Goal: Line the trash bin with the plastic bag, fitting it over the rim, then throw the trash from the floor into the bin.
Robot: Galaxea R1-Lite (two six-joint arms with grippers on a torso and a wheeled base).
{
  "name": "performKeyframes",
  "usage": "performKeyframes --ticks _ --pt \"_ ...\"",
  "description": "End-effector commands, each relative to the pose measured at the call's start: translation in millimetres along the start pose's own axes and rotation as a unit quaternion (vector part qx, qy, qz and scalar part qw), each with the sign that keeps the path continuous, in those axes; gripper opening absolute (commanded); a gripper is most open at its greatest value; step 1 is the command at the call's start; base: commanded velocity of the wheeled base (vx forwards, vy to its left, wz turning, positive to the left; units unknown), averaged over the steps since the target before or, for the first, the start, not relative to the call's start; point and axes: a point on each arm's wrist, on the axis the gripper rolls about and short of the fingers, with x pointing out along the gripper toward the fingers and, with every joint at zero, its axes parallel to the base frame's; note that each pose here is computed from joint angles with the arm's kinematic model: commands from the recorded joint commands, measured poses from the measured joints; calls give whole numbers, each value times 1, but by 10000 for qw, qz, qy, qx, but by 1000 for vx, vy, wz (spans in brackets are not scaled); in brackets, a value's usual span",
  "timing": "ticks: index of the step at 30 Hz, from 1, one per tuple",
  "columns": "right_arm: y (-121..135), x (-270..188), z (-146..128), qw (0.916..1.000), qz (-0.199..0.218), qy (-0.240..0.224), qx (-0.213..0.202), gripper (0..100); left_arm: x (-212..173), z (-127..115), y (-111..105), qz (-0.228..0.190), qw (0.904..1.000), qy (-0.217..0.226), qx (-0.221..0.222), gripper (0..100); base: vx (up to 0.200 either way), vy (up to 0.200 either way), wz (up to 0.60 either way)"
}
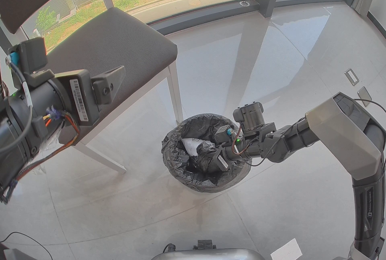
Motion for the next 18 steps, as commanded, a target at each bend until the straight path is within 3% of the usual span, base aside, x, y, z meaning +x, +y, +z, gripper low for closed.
performKeyframes --ticks 1,12,13,18 --pt "-4 10 -6 10000 9 83 45 0 -1 -4 1 4 10000 38 30 100 0 0 0" --pt "-9 6 -4 9999 -25 127 51 0 -3 -8 2 -28 10000 77 49 100 0 0 0" --pt "-10 6 -3 9999 -27 103 59 100 -3 -8 2 -29 10000 72 44 100 0 0 0" --pt "-13 -4 15 9998 -135 -152 -10 100 -2 -8 2 -31 10000 57 27 100 0 0 0"
